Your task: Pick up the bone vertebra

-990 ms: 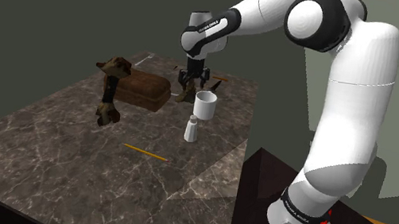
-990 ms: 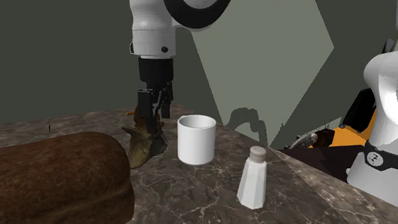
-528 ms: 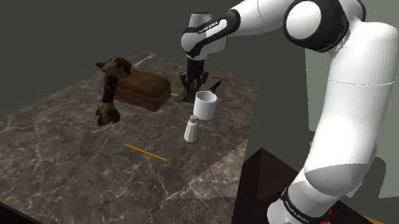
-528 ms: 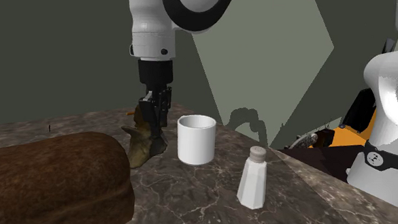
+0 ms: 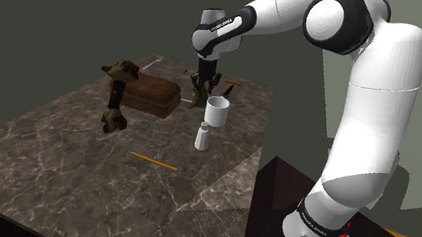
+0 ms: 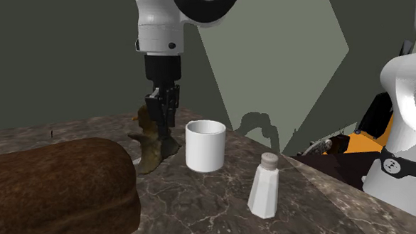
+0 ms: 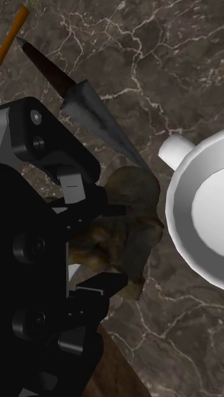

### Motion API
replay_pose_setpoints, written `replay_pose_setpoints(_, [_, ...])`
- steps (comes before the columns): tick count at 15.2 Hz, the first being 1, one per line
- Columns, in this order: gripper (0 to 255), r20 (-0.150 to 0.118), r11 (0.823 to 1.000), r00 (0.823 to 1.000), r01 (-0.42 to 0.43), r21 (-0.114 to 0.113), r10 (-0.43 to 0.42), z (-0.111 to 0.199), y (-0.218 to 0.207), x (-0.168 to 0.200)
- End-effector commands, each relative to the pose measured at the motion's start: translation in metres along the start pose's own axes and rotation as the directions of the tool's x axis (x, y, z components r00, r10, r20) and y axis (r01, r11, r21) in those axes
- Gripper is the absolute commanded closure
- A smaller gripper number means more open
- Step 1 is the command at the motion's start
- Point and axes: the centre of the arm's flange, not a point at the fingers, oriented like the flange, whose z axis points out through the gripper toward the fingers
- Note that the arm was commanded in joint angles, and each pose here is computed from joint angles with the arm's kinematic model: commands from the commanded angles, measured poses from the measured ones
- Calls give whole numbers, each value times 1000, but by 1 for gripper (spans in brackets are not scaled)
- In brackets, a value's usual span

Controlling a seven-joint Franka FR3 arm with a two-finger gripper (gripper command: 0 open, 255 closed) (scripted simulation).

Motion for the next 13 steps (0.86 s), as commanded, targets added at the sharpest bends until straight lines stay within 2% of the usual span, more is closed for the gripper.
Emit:
replay_pose_setpoints(1, [255, 0, 1000, 1000, 0, 0, 0, -11, 0, 0])
replay_pose_setpoints(11, [255, 0, 1000, 1000, 0, 0, 0, -63, 2, 0])
replay_pose_setpoints(13, [255, 0, 1000, 1000, 0, 0, 0, -64, 2, 0])
